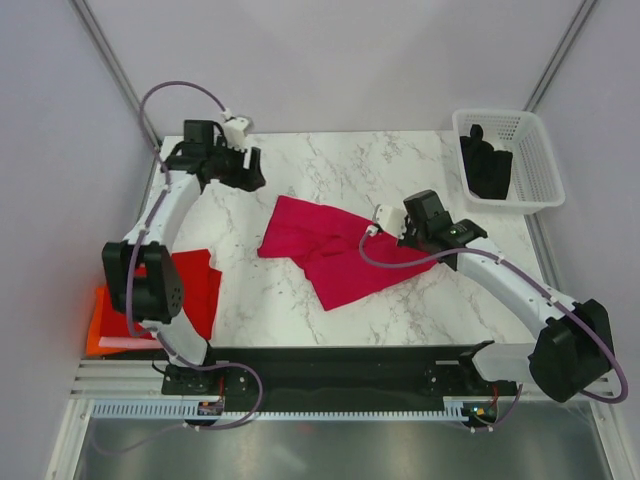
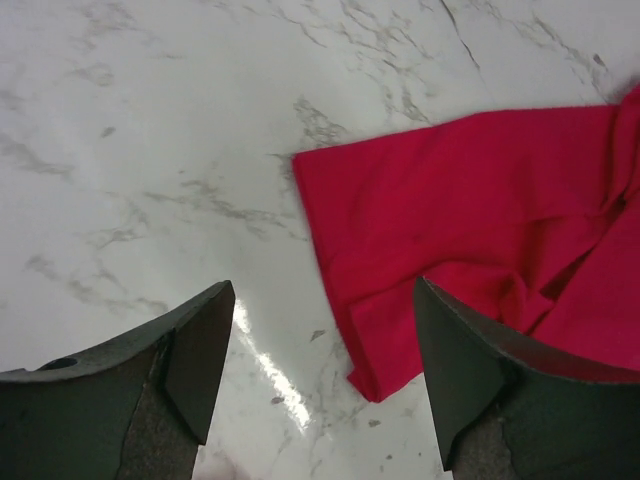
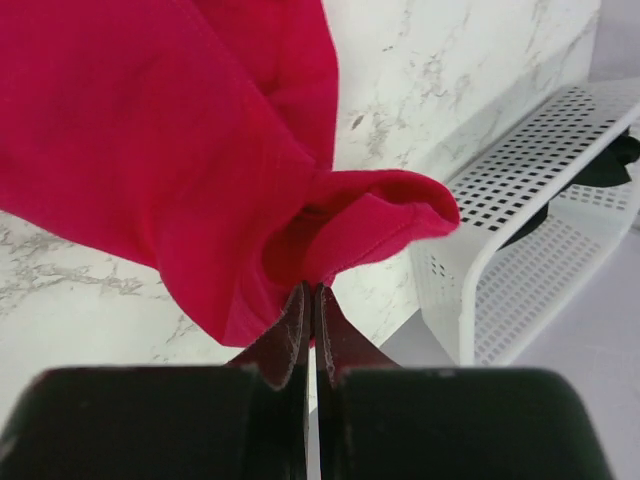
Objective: Fold and stack the t-shirts
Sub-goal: Flatten the tshirt out
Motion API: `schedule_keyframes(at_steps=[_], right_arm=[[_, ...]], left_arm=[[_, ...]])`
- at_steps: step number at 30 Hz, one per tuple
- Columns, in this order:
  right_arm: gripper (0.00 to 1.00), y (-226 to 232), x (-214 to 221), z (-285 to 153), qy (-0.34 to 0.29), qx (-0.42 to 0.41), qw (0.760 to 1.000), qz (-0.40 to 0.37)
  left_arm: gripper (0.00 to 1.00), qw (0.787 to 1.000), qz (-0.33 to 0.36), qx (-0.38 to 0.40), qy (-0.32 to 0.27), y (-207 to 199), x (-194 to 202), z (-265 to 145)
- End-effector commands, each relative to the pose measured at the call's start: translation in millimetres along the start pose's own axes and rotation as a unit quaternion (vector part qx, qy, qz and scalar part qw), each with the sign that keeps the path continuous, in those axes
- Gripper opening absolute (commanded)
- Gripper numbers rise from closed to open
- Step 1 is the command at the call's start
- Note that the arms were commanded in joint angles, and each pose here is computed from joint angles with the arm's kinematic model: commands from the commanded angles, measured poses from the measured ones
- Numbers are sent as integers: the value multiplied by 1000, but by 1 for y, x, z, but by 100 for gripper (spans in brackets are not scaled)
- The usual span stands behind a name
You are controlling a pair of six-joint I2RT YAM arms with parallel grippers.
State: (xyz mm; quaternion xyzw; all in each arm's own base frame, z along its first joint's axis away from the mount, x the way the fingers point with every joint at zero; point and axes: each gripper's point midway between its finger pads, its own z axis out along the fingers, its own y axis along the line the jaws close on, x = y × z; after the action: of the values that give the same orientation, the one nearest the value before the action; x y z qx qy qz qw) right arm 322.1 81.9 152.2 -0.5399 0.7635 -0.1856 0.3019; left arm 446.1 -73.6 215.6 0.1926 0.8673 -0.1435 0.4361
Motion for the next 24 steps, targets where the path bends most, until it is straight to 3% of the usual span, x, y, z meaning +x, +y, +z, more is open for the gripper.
schedule_keyframes(at_steps=[1,5,11,17,24], right_arm=[[0,-16,-19,-4,-41,29,998,24],[0,-20,-24,0,-45,28,998,35],[1,-24,-27,3,-45,27,998,42],[2,-21,-28,9,-41,19,998,44],[2,-20,-27,18,-32,10,998,49]], left_arm=[[80,996,29,69,42,-36,7,41],[75,991,73,74,79,-36,17,78],[66,971,156,55,171,-14,81,106],[50,964,125,81,220,-20,103,115],[53,957,108,118,242,-45,118,122]])
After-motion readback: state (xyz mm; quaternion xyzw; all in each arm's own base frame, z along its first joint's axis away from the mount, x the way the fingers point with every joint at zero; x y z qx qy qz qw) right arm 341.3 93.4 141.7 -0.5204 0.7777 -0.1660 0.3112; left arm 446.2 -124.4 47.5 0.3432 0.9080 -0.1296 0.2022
